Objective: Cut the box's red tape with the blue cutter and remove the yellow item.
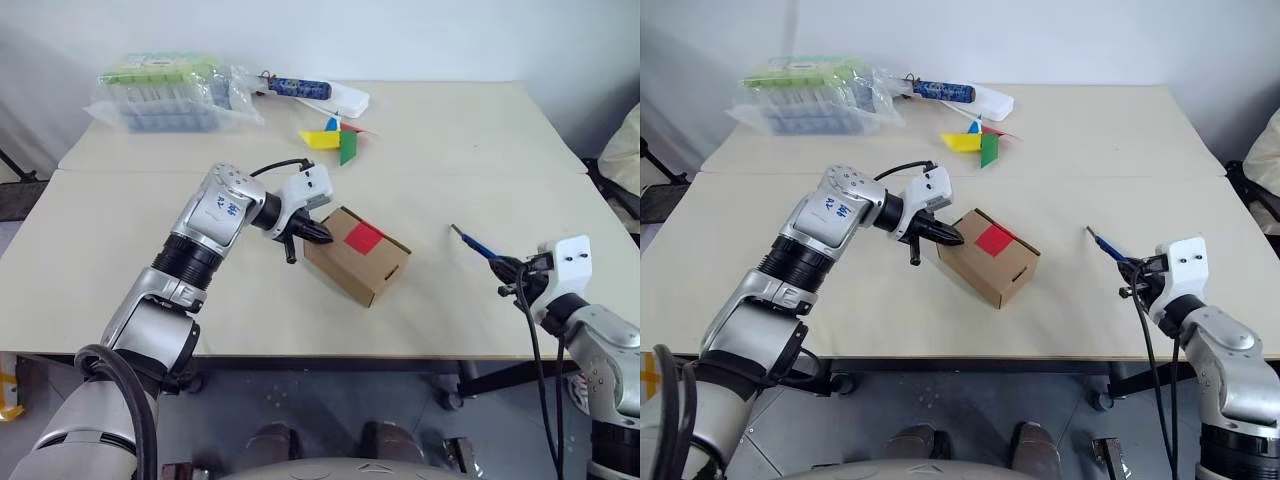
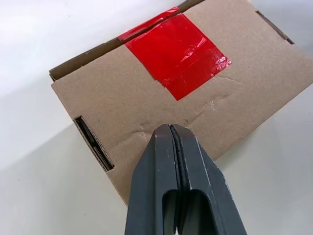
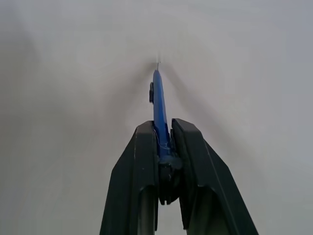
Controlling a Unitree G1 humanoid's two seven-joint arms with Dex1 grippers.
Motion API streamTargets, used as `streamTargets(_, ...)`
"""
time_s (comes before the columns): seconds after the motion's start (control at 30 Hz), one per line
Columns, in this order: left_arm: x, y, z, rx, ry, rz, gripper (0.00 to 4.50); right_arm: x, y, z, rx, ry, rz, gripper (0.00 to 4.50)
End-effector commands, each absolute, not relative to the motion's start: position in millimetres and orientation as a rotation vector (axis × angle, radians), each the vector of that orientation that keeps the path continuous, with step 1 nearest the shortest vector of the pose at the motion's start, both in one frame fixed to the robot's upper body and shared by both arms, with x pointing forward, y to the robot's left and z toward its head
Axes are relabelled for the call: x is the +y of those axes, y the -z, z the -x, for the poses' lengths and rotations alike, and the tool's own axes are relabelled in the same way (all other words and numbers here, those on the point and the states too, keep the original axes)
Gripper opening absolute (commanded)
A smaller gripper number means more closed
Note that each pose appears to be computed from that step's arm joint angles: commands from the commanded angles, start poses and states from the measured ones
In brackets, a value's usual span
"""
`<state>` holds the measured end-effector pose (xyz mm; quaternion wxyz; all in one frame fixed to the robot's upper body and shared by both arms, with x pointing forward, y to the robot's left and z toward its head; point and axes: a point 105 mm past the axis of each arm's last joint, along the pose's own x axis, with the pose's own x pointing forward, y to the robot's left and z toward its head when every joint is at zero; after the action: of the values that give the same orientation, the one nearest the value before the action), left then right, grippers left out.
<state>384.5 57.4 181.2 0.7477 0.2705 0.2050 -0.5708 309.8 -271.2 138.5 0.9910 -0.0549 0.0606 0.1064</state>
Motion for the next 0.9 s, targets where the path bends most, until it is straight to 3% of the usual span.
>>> streamTargets(0.03, 66.8, -151.9, -384.8, 0.571, 1.213, -0.619, 0.00, -269.3, -131.7, -310.1, 0.083, -0.206, 0.113, 0.16)
streamTargets(0.2, 68.2, -152.9, -384.7, 0.571, 1.210, -0.618, 0.00, -267.9, -114.2, -310.0, 0.120, -0.214, 0.135, 0.16)
streamTargets(0.33, 69.7, -153.6, -385.1, 0.570, 1.204, -0.616, 0.00, -267.8, -112.2, -306.3, 0.131, -0.229, 0.144, 1.46)
streamTargets(0.63, 72.5, -157.3, -387.2, 0.560, 1.195, -0.604, 0.00, -280.6, -140.2, -293.0, 0.093, -0.225, 0.229, 4.48)
streamTargets(0.9, 72.6, -164.5, -388.2, 0.542, 1.204, -0.577, 0.00, -273.2, -189.2, -284.7, 0.025, -0.286, 0.338, 4.48)
